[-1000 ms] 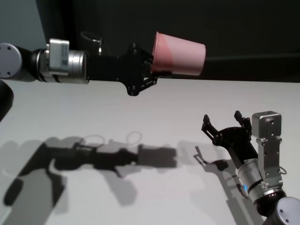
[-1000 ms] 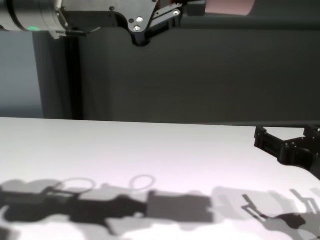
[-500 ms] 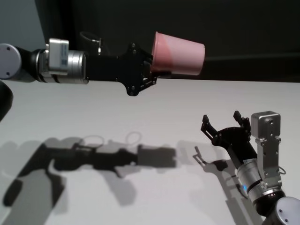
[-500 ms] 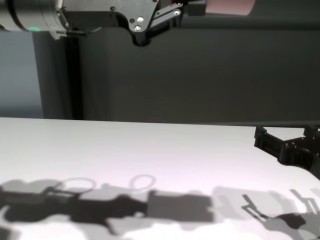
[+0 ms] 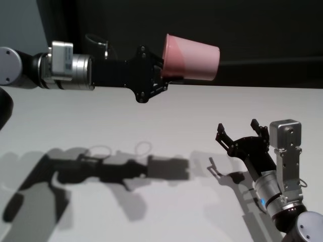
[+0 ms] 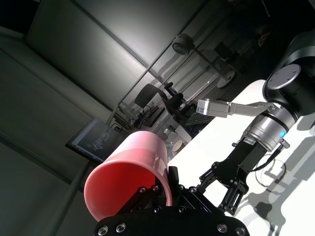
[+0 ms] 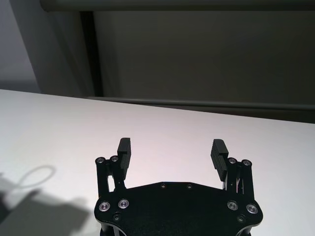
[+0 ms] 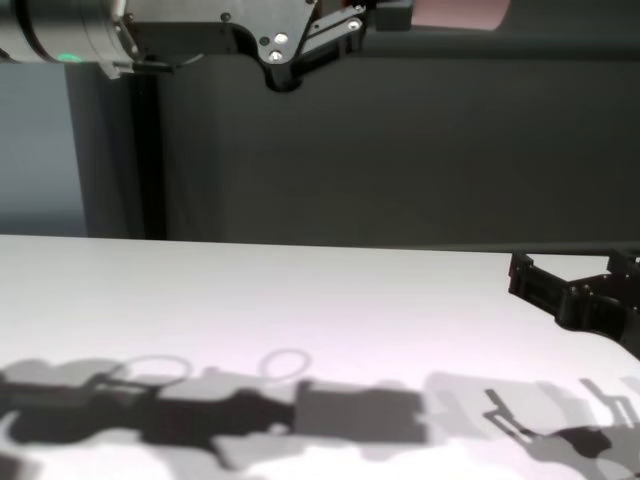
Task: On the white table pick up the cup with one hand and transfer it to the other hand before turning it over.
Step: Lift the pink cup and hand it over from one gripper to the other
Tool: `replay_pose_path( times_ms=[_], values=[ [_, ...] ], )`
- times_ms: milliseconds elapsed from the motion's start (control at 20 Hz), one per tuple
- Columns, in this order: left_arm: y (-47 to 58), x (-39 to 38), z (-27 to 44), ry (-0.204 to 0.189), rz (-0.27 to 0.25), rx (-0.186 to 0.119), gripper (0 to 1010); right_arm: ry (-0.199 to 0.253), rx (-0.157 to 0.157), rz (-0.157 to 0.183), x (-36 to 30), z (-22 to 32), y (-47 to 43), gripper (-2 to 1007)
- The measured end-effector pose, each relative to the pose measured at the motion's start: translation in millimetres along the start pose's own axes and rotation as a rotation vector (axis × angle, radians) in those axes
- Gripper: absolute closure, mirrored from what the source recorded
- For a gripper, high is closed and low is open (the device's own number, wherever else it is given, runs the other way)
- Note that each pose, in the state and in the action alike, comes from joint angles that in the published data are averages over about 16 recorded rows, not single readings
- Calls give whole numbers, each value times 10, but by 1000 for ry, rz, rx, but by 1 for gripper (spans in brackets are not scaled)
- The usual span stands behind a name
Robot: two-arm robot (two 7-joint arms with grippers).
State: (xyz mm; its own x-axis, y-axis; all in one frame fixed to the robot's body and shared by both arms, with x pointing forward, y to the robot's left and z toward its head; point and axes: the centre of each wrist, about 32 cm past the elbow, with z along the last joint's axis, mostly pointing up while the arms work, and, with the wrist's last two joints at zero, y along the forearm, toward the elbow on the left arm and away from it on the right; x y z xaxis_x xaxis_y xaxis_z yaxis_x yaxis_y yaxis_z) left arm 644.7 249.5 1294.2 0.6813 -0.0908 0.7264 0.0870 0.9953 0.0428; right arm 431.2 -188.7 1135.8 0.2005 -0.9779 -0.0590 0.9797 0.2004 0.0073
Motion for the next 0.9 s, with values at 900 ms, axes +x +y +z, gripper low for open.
replay_pose_path(
  times_ms=[900],
  values=[
    [0,2,0,1,2,0,970,144,51,-8,183,254,41,5]
  ],
)
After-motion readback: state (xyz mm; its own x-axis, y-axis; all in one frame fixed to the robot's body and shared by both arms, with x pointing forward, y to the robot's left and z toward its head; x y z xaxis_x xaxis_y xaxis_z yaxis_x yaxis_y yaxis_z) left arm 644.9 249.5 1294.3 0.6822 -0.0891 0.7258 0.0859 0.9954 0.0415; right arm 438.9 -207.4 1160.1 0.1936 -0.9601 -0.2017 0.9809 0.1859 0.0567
